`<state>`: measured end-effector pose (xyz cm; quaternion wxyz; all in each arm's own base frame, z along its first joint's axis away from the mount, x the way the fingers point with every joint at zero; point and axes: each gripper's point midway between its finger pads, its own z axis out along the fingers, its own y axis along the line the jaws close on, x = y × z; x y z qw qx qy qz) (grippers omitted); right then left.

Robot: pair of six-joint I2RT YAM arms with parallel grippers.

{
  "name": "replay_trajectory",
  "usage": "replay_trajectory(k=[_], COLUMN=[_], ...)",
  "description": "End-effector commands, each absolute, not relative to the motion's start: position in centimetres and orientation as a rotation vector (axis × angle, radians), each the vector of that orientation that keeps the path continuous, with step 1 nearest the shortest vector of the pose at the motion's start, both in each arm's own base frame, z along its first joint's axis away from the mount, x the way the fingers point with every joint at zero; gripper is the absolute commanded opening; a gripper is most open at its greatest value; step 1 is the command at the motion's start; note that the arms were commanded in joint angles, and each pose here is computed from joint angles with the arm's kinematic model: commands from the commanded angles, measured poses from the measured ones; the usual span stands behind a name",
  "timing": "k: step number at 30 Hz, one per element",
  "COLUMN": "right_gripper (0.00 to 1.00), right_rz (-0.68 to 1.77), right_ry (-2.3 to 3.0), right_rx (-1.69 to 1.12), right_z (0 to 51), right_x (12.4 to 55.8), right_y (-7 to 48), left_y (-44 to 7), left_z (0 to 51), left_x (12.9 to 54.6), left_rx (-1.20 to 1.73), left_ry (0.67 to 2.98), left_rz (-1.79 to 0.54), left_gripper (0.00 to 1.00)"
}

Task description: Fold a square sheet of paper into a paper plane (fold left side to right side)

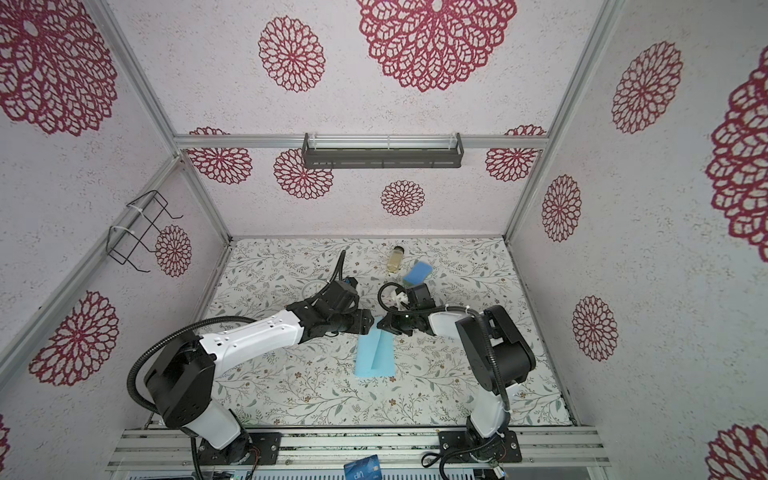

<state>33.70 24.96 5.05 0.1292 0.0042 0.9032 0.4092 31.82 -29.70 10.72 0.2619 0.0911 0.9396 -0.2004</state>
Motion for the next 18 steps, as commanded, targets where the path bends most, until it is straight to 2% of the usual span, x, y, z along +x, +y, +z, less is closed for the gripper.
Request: replay_trajectory(k=[1,10,18], right_gripper=[0.0,0.0,0.0], right_rz=[1.118,1.038,1.028], right_ry=[2.613,2.637,2.649], right_rx=[-0.074,-0.082,-0.042], right_z=[6.2,5.6,4.8], right_x=[34.2,34.7,34.7], right_y=[24.2,22.8,21.8], left_y=[-29.9,-30.2,-31.3], left_z=[9.2,5.7,4.5], left_x=[30.8,30.0,30.1], left_rx=[0.354,0.393,0.392], left_ry=[2.572,2.629,2.632], left_rz=[-0.588,-0.614,-0.675], left_gripper=[0.73,0.69,0.6])
